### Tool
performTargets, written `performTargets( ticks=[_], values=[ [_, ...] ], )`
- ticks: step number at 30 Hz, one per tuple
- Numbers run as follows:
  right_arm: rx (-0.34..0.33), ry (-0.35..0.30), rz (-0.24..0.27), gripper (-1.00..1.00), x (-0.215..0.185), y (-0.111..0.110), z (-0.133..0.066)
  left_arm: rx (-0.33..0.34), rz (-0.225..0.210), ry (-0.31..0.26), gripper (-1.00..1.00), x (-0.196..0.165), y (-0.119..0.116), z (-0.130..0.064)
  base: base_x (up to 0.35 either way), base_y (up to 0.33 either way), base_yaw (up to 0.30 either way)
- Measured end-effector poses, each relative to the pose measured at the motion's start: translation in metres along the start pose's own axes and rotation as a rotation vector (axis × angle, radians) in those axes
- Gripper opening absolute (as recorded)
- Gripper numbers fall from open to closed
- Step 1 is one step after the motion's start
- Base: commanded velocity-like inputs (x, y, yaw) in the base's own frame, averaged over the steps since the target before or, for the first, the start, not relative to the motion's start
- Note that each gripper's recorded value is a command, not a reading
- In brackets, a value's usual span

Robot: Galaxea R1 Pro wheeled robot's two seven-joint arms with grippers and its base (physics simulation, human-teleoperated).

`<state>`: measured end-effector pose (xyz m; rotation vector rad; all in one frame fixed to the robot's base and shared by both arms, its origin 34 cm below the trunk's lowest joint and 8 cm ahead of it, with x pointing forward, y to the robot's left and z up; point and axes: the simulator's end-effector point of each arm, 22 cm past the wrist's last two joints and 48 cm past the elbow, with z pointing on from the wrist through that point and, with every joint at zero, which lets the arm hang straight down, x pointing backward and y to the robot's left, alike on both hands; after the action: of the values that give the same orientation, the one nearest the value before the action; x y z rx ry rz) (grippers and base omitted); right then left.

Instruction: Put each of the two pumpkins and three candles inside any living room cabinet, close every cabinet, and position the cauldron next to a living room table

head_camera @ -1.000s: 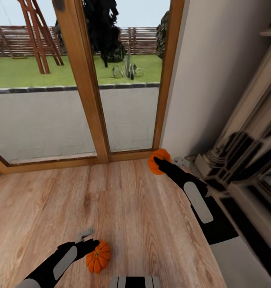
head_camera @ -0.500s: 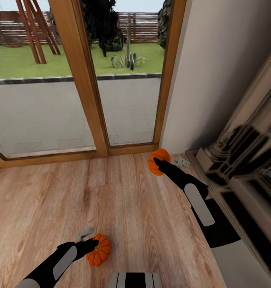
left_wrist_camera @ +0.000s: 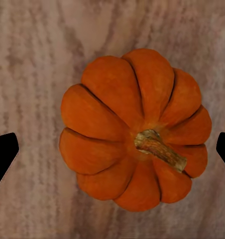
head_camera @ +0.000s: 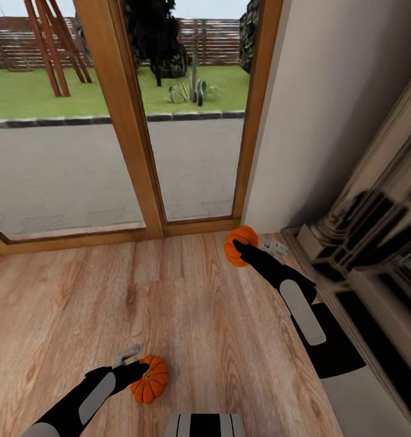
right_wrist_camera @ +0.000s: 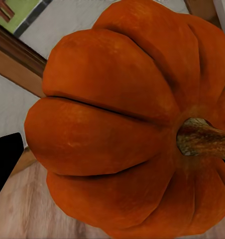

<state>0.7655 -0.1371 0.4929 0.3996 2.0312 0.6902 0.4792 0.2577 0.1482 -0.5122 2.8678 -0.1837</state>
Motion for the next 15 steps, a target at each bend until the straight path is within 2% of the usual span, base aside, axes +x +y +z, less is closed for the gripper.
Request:
performTargets(
  ticks=[4,11,13,15],
  values=[
    [0.002,0.000,-0.002,-1.00,0.000,-0.001,0.000,0.001,-0.010,-0.059,1.00,-0.013,0.000,0.000,0.160,0.000,0.000],
    [0.008,-0.002,-0.009,-1.00,-0.002,-0.006,-0.001,0.003,-0.009,-0.071,1.00,-0.016,-0.001,-0.001,0.021,0.000,0.000],
    [0.009,-0.002,-0.011,-1.00,-0.003,-0.006,-0.001,-0.008,0.020,-0.076,1.00,-0.017,0.002,-0.001,0.001,0.000,0.000],
    [0.012,-0.002,-0.013,-1.00,-0.003,-0.008,-0.001,-0.048,0.111,-0.095,1.00,-0.023,0.013,-0.002,0.000,0.000,0.000]
  ],
)
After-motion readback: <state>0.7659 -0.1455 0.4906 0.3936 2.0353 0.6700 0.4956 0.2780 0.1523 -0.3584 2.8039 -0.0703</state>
